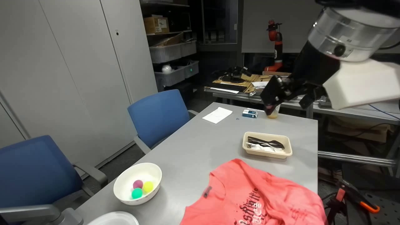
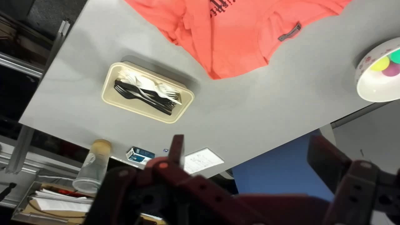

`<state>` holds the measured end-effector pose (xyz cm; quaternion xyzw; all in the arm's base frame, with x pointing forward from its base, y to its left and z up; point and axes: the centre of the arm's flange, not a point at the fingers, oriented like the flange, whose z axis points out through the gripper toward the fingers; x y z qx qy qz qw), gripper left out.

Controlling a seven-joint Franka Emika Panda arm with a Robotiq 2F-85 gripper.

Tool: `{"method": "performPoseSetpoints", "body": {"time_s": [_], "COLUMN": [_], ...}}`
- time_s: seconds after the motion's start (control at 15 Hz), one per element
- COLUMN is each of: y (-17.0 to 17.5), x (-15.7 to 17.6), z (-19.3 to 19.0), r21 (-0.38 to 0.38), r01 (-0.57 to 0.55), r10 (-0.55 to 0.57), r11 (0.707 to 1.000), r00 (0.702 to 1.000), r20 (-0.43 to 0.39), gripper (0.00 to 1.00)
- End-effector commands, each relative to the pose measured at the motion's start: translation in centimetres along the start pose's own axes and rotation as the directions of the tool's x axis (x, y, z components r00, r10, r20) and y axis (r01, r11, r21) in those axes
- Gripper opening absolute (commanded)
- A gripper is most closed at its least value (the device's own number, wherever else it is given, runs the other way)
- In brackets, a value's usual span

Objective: Unfold the sweatshirt

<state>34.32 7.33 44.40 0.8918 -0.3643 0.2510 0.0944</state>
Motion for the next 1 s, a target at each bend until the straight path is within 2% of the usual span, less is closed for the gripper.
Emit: {"method": "performPoseSetpoints", "body": {"time_s": [0.0, 0.2, 0.93], "y": [0.52, 1.47, 1.50], "x": [-0.09, -0.24, -0.31], "z": [-0.97, -1.95, -1.87], "r21": [-0.003, 0.005, 0.004], "r01": [-0.003, -0.013, -0.012], "r10": [0.003, 0.013, 0.012], "r11": [1.000, 1.000, 1.000], "r00": [1.000, 1.000, 1.000], "r20": [-0.010, -0.023, -0.022], "gripper": [1.00, 1.00, 1.00]}}
